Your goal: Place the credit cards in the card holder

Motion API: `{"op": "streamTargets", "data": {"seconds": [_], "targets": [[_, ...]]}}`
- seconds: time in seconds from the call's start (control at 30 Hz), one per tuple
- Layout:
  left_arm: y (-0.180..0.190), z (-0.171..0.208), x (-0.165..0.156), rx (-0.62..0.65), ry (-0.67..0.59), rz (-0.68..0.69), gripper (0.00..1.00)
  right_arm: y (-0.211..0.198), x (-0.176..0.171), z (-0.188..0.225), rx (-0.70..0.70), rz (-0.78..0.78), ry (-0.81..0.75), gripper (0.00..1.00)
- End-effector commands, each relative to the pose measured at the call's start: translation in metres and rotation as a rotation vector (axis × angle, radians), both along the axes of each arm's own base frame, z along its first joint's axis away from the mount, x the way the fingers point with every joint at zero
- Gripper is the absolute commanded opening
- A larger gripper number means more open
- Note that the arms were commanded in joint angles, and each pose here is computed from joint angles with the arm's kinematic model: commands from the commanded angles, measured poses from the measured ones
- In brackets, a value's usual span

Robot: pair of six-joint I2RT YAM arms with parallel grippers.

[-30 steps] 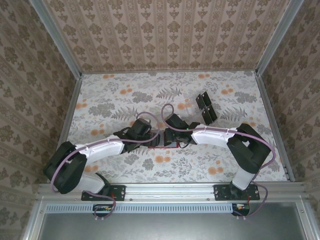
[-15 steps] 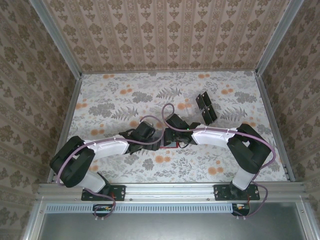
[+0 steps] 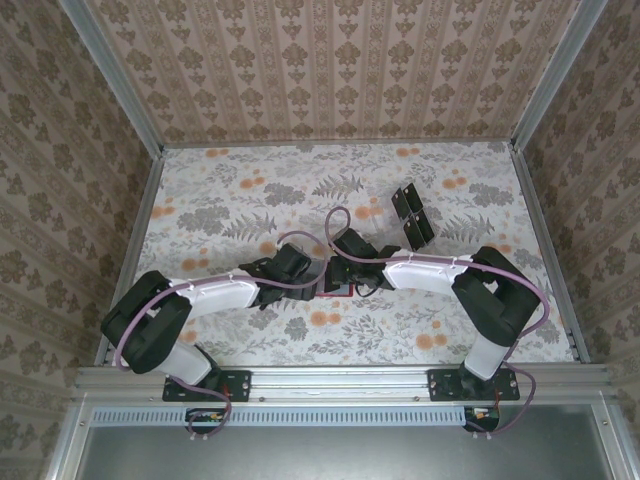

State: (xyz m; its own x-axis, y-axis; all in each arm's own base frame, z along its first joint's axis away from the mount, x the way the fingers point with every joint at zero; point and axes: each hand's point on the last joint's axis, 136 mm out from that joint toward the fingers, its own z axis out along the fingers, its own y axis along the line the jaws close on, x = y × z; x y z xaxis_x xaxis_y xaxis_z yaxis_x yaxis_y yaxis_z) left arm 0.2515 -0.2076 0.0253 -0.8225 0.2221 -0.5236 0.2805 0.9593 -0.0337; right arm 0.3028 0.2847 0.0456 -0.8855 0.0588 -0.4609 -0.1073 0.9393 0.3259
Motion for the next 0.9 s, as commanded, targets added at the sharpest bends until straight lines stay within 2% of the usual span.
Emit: {"op": "streamTargets", "data": {"seconds": [0.0,0.23,0.53,0.87], "targets": [[0.018,-0.008,-0.008,0.047,0.03,0.048,1.0,-0.023,-0.023,-0.038,-0.089,0.002,0.126,0.0],[0.016,-0.001,-0.009,0.01,0.02,0.059,1.0,-0.02,-0.021,-0.034,-0.058,-0.005,0.127,0.0],[-0.008,0.028,0.011,-0.044,-0.043,0.004,1.0,-0.018,-0.022,-0.036,-0.045,-0.007,0.134,0.0],[0.003,0.004,0.009,-0.007,-0.004,0.031,1.0,-0.019,-0.022,-0.037,-0.048,-0.009,0.137,0.0]]}}
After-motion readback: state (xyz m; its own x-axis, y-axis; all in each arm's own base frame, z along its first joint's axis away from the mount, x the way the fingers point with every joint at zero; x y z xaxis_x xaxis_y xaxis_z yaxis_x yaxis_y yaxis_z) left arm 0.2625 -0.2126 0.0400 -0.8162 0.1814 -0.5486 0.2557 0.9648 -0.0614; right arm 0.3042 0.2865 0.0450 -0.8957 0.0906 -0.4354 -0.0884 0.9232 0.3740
